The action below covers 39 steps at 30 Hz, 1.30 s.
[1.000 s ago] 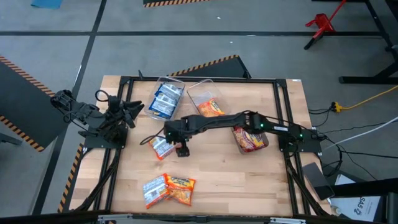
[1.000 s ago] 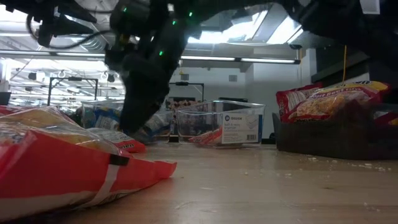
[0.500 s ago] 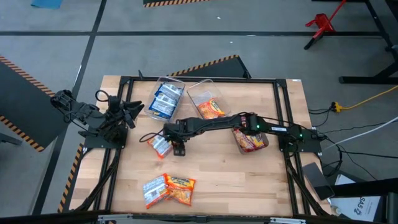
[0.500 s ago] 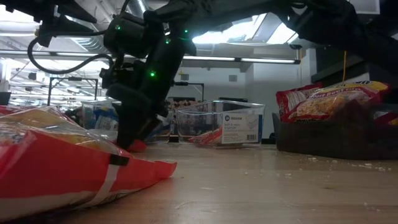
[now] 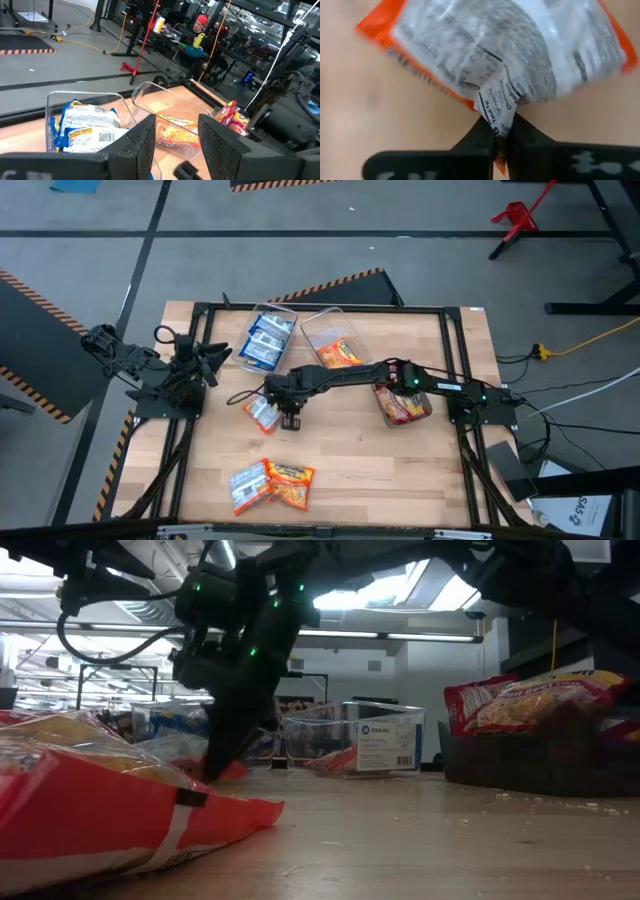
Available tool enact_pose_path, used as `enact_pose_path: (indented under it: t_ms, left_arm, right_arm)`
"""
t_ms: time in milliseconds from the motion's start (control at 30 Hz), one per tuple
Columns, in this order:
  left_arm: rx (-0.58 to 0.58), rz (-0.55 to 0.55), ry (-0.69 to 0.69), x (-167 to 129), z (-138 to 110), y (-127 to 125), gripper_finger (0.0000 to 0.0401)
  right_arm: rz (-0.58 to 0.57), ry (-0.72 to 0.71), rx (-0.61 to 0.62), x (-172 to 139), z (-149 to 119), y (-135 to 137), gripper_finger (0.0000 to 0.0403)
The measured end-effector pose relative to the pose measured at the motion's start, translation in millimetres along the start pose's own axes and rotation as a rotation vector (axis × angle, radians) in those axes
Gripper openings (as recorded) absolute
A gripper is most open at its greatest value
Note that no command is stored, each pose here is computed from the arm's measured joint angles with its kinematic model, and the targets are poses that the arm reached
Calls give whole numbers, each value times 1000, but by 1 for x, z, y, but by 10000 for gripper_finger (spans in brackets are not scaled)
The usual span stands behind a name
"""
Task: Sort Maruchan noodles
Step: Put the orange noodle pack into the right transparent bin
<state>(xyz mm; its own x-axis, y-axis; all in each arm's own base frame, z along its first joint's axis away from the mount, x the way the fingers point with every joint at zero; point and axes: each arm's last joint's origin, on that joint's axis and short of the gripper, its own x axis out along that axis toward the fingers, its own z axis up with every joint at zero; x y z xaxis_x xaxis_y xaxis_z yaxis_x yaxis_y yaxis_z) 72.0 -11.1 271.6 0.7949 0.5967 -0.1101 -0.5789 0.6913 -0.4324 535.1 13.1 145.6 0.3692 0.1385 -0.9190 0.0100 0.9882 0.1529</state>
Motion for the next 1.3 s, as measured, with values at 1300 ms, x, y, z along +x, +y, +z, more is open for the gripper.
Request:
enact_pose_path:
  t_ms: [1300]
  left_arm:
    - [22,36,-19,0,-1,2,141]
  right_arm:
    - [-390,-117,235,-269,-41,-149,0]
